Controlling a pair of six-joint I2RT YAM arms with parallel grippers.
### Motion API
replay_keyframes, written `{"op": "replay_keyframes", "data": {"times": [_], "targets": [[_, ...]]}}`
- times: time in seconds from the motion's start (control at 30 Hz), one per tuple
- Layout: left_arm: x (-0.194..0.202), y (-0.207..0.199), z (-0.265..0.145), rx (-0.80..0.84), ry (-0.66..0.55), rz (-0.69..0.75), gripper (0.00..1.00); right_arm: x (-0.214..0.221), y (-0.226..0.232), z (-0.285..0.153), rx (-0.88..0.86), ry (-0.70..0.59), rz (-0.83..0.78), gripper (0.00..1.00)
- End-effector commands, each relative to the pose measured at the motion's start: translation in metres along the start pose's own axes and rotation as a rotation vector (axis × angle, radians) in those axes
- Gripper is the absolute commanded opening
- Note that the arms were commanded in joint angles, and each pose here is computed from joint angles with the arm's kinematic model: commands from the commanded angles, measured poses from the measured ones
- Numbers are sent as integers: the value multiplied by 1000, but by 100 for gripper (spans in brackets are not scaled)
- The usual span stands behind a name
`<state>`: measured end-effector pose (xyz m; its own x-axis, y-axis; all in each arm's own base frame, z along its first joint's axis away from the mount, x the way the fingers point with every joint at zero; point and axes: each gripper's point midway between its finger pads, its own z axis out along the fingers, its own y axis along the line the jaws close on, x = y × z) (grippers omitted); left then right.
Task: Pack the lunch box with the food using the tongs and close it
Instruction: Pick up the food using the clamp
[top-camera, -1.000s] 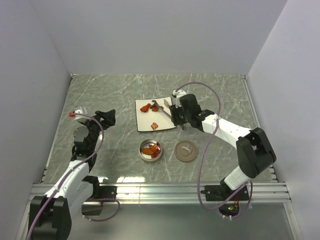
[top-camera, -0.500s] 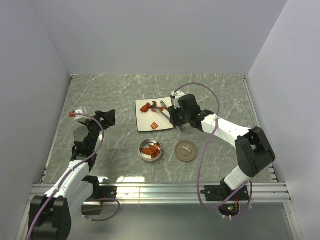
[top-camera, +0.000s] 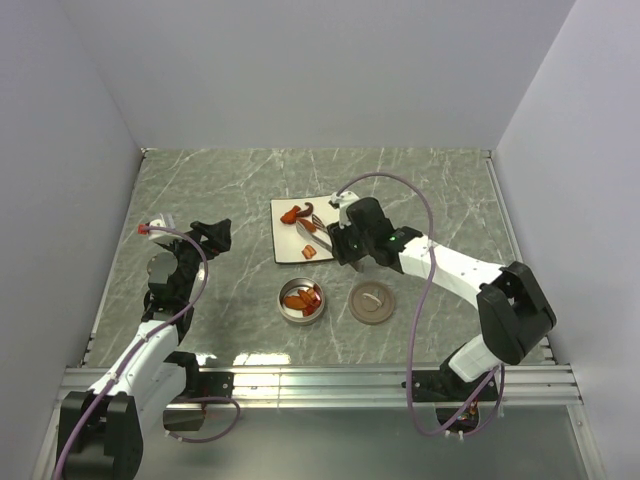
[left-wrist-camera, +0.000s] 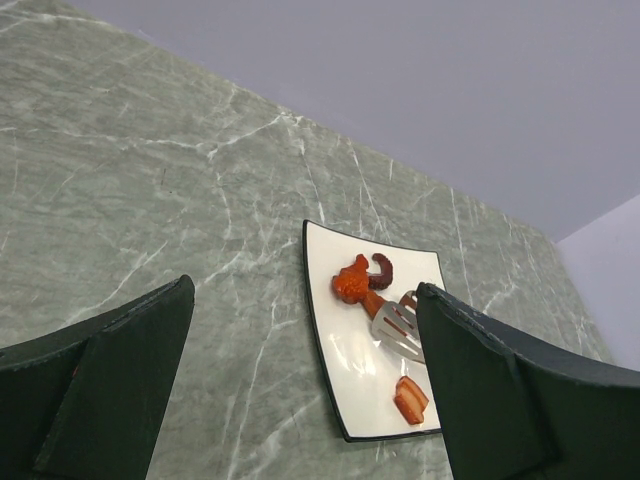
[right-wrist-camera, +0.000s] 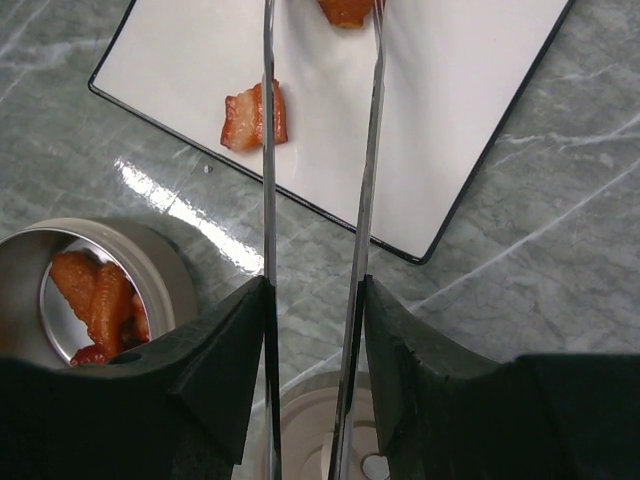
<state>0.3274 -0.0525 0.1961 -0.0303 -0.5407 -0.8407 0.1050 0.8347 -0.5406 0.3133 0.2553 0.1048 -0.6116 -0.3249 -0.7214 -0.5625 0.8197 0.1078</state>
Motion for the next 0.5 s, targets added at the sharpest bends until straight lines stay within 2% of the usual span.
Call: {"op": "replay_keyframes", "data": {"times": [0.0,0.3,0.47], "targets": [[-8,-7,-1,32,-31,-11,100,-6,0,-3,23,-9,-4,50],[-8,-8,-1,37,-32,-10,99,2,2,4,78,55,-44,47],[-8,-7,-1,37,-32,-10,99,1,12,1,63,64,-74,37]]}}
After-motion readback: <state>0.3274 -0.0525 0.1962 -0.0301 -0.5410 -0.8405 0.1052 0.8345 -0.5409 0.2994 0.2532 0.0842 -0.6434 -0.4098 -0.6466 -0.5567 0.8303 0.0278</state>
